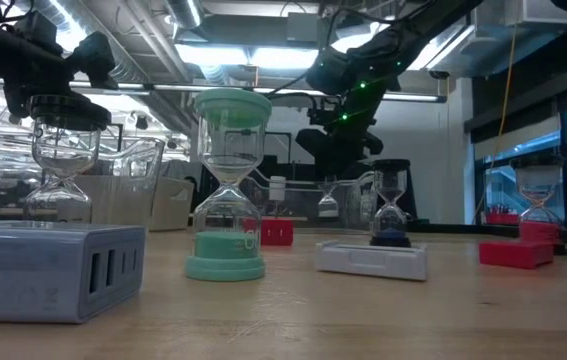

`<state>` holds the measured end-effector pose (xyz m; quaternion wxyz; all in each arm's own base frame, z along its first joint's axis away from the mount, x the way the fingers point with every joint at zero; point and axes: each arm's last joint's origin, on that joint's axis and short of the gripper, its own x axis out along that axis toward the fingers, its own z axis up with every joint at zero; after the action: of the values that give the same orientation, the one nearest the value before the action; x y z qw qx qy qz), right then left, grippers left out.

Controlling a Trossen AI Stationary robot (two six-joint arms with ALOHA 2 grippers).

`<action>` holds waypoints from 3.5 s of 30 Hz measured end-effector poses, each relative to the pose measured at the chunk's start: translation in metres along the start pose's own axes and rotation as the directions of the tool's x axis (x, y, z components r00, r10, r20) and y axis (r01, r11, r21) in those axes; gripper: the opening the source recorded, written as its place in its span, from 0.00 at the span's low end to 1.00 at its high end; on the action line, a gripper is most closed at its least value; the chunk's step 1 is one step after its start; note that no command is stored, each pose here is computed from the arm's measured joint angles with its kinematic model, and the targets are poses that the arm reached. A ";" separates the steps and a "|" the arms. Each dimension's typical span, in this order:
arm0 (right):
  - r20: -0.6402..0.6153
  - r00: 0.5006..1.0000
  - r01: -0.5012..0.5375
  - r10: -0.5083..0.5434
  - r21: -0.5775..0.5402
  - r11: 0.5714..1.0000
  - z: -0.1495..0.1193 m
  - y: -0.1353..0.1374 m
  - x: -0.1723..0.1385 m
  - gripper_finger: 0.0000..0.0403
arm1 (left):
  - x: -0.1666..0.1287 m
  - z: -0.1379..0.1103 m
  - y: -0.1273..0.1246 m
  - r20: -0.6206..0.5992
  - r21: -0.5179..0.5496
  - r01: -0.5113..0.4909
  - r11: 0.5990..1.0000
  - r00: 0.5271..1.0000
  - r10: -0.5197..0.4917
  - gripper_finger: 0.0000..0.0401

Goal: Pick & Place Office items
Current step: Put the white hourglass into the top transparent bin, then put the left purple hourglass into the top transparent bin

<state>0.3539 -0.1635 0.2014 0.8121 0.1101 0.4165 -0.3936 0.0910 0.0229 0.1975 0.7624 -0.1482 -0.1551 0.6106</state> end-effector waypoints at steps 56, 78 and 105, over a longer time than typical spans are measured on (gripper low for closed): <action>0.208 0.967 0.142 -0.148 0.041 0.989 0.021 -0.021 -0.083 0.60 | -0.003 0.006 -0.019 -0.037 0.088 0.462 0.882 0.887 -0.461 0.71; 0.120 0.956 0.288 -0.267 -0.210 0.934 -0.022 -0.018 -0.165 0.60 | 0.005 -0.052 -0.180 -0.462 0.316 0.661 0.680 0.733 -0.498 0.71; 0.103 0.956 0.290 -0.275 -0.176 0.941 -0.024 -0.019 -0.165 0.60 | -0.098 -0.043 -0.200 -0.941 -0.293 0.930 0.221 -0.239 -0.240 0.71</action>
<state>0.2688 -0.0738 0.3146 0.7694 -0.0436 0.4317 -0.4687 0.2657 -0.1169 0.2366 0.8751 -0.1102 0.4543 -0.1248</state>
